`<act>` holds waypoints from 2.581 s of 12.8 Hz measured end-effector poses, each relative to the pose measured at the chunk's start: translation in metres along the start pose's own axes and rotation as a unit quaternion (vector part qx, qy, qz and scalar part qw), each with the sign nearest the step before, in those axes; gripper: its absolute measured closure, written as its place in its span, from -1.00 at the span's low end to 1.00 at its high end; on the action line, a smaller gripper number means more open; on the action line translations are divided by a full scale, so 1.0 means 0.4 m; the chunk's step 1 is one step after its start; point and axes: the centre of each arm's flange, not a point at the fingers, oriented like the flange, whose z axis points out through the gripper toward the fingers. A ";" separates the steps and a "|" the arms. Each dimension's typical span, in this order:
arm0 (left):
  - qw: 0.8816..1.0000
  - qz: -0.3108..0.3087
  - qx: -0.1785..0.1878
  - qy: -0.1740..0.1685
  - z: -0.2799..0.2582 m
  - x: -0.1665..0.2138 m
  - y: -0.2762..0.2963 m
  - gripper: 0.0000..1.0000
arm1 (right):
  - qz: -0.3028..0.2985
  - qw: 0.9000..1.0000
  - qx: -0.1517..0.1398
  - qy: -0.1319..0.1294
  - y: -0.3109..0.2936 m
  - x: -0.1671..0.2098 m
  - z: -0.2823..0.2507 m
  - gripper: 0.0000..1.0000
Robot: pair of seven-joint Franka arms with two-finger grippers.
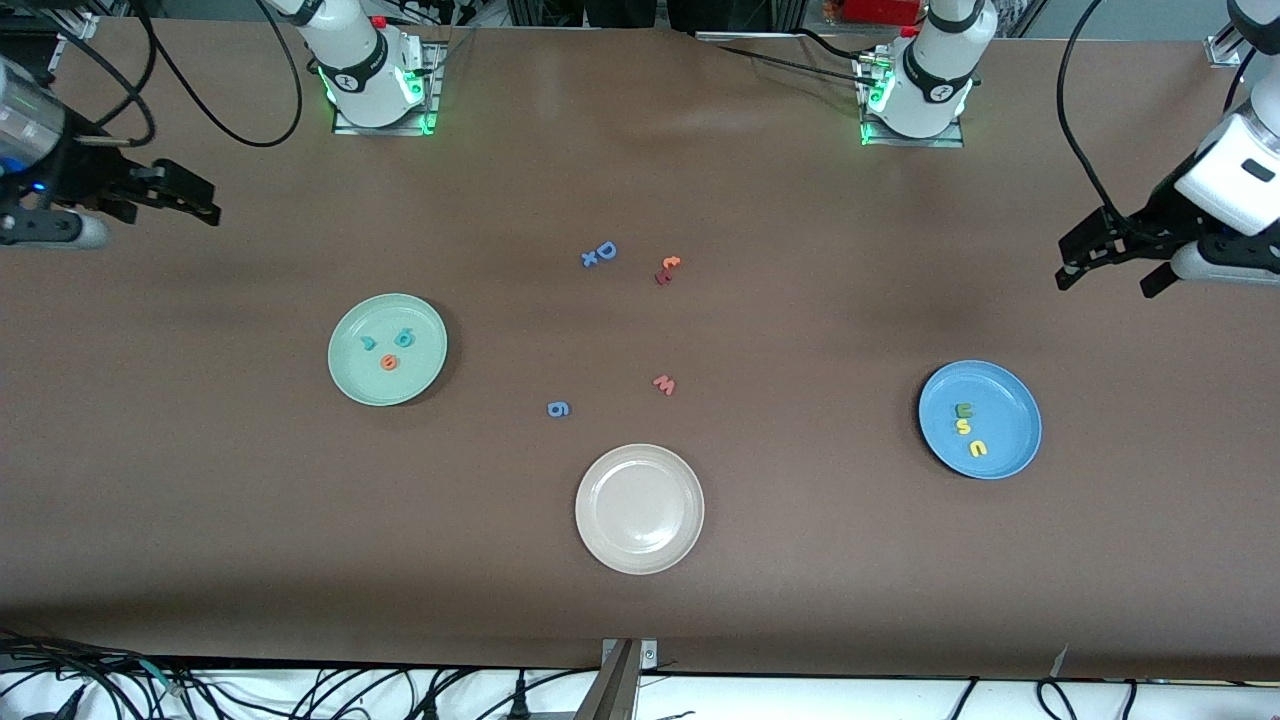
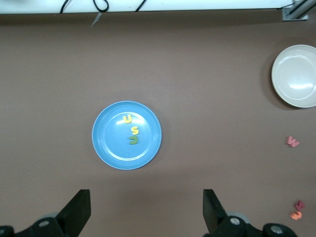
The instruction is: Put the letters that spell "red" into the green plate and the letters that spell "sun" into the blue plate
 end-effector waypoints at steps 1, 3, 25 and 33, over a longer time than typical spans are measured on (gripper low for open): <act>1.000 -0.001 -0.001 -0.005 -0.004 -0.007 0.019 -1.00 | 0.004 1.000 0.001 0.002 0.019 0.003 -0.001 -1.00; 1.000 -0.004 -0.001 -0.012 -0.002 -0.011 0.032 -1.00 | -0.008 1.000 0.001 0.005 0.025 0.006 -0.001 -1.00; 0.998 -0.026 0.047 -0.027 0.036 -0.003 -0.078 -1.00 | -0.011 0.999 -0.006 0.037 0.045 0.026 0.015 -1.00; 0.998 -0.026 0.047 -0.026 0.033 -0.002 -0.078 -1.00 | -0.009 0.999 -0.006 0.035 0.049 0.036 0.022 -1.00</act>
